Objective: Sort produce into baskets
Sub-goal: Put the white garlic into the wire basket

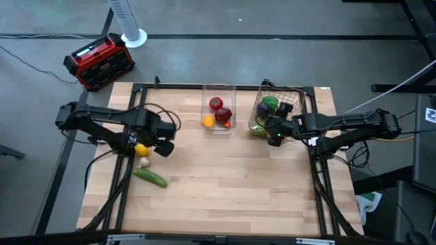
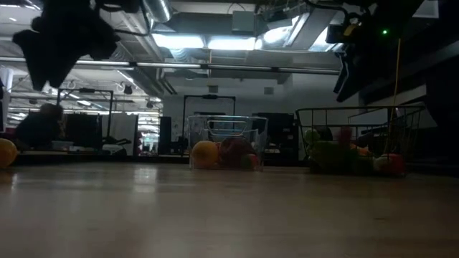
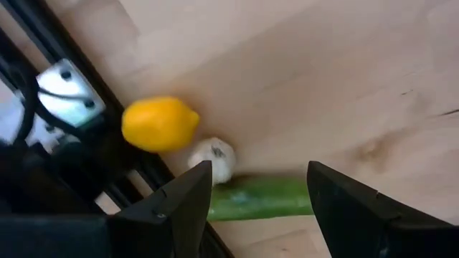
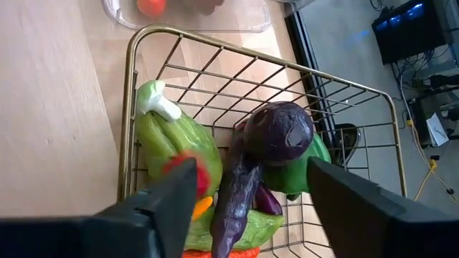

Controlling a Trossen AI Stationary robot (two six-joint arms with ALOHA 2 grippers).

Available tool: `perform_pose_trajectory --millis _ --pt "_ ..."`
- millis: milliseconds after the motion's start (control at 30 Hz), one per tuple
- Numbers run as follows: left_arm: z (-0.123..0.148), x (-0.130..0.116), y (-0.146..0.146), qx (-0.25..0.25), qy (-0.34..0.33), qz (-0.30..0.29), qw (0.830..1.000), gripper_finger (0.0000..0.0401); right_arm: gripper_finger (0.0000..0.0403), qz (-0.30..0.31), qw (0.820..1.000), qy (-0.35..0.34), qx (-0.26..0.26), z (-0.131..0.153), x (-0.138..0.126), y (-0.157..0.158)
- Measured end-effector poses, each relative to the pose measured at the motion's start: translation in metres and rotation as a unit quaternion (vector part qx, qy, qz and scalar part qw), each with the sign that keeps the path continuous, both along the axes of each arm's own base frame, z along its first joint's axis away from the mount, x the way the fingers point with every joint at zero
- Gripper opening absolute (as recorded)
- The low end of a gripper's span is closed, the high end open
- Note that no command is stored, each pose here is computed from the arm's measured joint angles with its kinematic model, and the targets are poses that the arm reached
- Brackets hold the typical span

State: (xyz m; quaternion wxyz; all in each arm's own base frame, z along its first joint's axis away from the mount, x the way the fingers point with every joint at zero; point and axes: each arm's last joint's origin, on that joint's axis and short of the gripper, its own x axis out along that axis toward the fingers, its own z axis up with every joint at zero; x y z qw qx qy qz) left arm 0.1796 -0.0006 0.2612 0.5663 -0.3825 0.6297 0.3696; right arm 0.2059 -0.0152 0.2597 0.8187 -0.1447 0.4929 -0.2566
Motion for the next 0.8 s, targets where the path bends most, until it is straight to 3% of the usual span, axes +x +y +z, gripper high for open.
perform_pose_trajectory --millis 267,633,800 --pt "-0.03 -0.015 -0.035 0.005 0.065 0.077 0.995 0.0223 0.031 0.017 0.999 0.0 0.034 -0.001 0.001 0.002" --pt "-0.066 -0.03 -0.056 0.019 0.084 0.142 0.986 0.0223 0.0308 0.028 0.998 0.0 0.055 -0.002 0.001 0.003" --pt "-0.075 -0.033 -0.058 0.049 0.084 0.167 0.981 0.0223 0.0308 0.028 0.998 0.0 0.054 -0.002 0.001 0.003"
